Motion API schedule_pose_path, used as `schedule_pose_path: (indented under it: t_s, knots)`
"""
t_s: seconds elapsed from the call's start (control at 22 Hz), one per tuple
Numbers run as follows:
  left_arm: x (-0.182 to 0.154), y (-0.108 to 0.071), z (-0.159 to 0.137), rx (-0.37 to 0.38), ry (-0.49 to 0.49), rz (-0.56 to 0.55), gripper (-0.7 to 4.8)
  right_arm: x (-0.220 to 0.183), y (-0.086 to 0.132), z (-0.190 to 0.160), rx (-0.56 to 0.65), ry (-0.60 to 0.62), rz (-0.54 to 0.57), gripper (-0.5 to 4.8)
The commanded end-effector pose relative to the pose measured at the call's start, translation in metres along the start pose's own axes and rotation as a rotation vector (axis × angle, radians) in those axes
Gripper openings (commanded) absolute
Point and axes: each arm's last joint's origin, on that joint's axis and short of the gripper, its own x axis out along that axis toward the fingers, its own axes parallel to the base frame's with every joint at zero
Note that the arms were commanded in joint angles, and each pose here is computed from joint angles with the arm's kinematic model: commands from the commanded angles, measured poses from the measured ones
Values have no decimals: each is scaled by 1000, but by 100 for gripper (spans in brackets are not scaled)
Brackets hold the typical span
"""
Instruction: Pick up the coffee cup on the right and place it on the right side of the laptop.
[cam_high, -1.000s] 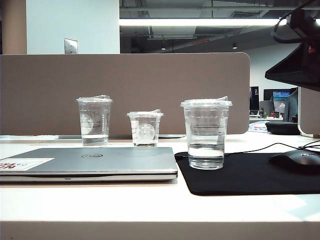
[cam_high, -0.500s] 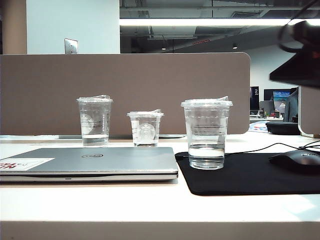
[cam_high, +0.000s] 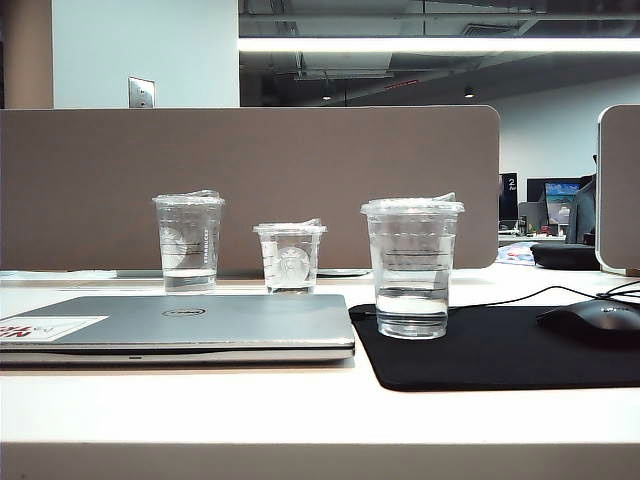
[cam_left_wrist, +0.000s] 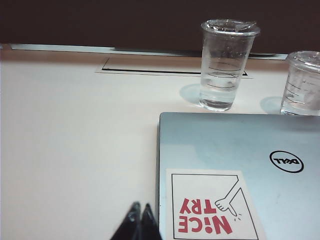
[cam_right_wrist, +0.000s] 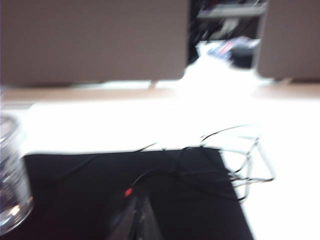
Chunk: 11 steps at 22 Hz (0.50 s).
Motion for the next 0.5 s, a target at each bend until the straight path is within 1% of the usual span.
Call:
schedule_pose_path:
  t_s: [0.05, 0.32, 0.5]
  knots:
    - [0, 0, 2, 2, -16, -1, -5, -7, -3, 0, 16, -58, -18, -9]
    - [0, 0, 2, 2, -17, -1, -5, -13, -5, -2, 14, -62, -37, -8]
    - [0, 0, 2, 2, -17, -1, -5, -13, -4, -7, 16, -3, -26, -9]
